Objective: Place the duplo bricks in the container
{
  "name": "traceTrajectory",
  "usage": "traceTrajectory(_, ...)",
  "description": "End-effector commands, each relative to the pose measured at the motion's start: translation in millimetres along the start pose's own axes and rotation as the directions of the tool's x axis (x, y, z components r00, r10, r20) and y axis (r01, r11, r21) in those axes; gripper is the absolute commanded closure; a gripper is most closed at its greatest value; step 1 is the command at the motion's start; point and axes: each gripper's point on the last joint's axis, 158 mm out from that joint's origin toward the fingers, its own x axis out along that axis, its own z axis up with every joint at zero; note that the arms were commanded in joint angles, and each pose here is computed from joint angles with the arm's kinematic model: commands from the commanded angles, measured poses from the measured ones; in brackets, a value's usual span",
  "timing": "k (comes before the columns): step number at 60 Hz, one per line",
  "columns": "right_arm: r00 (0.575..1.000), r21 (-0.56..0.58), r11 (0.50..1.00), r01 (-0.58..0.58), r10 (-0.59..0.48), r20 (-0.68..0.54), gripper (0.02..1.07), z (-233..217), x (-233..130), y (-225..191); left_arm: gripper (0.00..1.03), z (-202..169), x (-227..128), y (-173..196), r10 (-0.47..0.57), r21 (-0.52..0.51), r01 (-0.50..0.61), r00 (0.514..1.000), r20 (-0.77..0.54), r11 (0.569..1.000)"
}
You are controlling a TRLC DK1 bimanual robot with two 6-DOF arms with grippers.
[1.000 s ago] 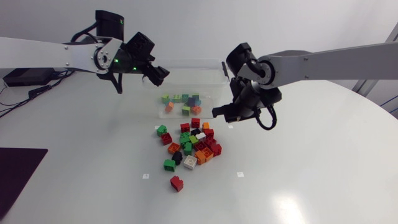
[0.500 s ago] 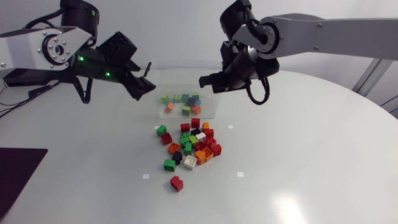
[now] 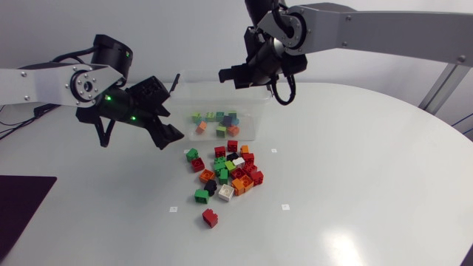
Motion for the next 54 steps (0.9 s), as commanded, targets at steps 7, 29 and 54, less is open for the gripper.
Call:
traceTrajectory(7,1.0,-0.028,1.0,-0.007,0.007,0.029,0.7,13,21,12,0.06,-39,35,-20,-0.089,-0.025,0.087,0.992,-0.087,0.996)
traceTrajectory(29,0.998,-0.025,1.0,-0.004,0.005,0.063,0.7,27,45,12,0.06,-46,75,-26,-0.099,-0.125,0.09,0.993,-0.068,0.988)
traceTrajectory(54,0.996,-0.026,0.999,0.028,-0.026,0.089,0.07,37,50,4,0.08,-48,110,-35,-0.032,-0.215,0.011,0.995,-0.094,0.977)
